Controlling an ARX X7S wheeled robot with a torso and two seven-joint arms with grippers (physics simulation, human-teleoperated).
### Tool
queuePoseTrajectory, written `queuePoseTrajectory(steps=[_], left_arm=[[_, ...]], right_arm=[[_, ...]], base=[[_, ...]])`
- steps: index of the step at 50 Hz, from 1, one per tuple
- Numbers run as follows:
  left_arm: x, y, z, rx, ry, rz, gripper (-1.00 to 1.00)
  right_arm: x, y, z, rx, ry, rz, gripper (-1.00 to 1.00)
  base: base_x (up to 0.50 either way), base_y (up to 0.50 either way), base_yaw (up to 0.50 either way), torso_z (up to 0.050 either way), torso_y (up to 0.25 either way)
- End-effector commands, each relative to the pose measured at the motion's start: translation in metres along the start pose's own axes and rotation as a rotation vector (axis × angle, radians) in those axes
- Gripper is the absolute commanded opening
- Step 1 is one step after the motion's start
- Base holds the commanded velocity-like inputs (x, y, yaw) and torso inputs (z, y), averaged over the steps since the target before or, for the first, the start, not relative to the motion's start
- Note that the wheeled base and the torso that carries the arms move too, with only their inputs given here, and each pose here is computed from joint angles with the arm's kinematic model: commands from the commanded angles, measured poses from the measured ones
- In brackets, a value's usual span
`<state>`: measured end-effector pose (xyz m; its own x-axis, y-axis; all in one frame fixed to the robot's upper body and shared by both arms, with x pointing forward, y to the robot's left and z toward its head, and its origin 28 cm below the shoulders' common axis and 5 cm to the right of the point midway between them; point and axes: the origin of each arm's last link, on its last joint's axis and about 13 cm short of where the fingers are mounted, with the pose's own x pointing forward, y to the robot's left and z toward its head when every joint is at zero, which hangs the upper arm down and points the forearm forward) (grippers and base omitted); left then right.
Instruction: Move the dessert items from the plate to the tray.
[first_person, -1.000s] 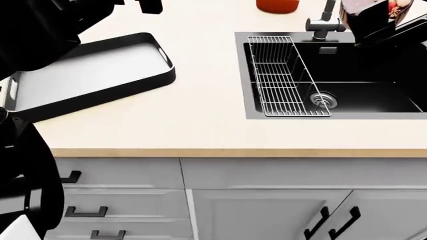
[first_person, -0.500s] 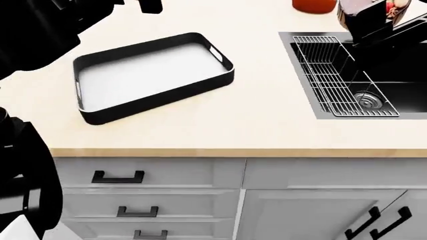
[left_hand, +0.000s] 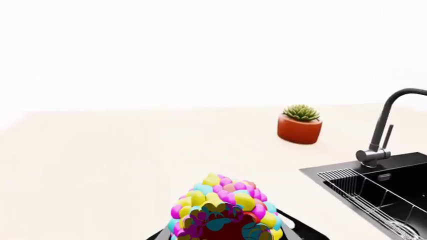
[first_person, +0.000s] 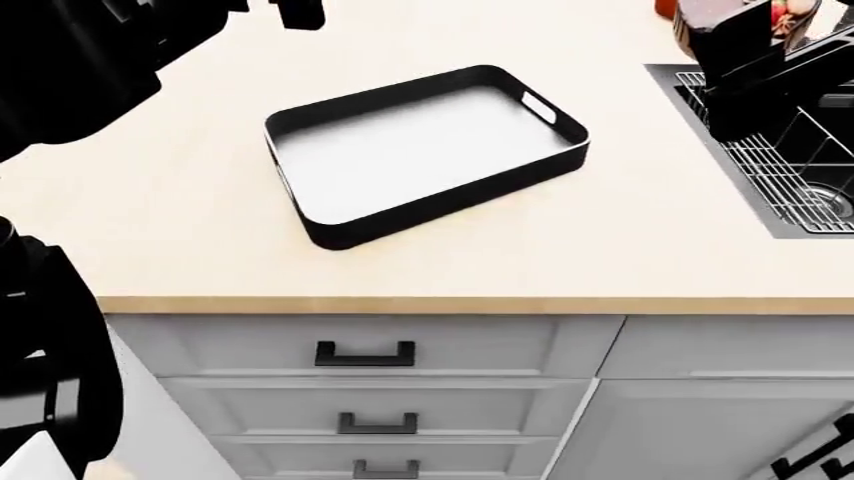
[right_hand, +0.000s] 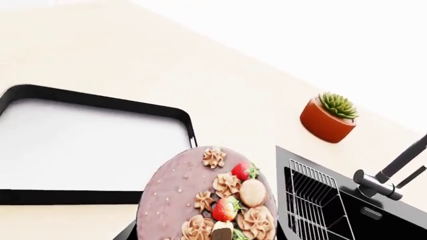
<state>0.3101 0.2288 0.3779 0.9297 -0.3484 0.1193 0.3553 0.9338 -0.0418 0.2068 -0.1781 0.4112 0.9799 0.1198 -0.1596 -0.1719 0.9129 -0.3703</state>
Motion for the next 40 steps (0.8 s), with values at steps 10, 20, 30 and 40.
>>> queuePoseTrajectory(steps=[10, 20, 30, 40], left_arm=[[0.0004, -0.0005, 0.0001, -0.015, -0.002, -0.004, -1.00], [-0.0006, -0.0015, 0.0006, -0.015, -0.003, -0.008, -1.00], [-0.0001, -0.0012, 0.0005, -0.013, -0.003, -0.010, -1.00], [0.0004, -0.0017, -0.0014, -0.011, 0.003, -0.009, -1.00]], right_arm=[[-0.0001, -0.0021, 0.0031, -0.016, -0.027, -0.013, -1.00], [-0.0014, -0.0012, 0.0038, -0.010, -0.027, -0.012, -1.00], [-0.0003, -0.0012, 0.0038, -0.012, -0.030, -0.008, -1.00], [0.0005, -0.0009, 0.0013, -0.016, -0.030, 0.001, -1.00]], base=[[0.00, 0.04, 0.00, 0.000, 0.001], [0.25, 0.00, 0.00, 0.000, 0.000], [0.50, 0.00, 0.00, 0.000, 0.002], [0.30, 0.00, 0.00, 0.001, 0.002]])
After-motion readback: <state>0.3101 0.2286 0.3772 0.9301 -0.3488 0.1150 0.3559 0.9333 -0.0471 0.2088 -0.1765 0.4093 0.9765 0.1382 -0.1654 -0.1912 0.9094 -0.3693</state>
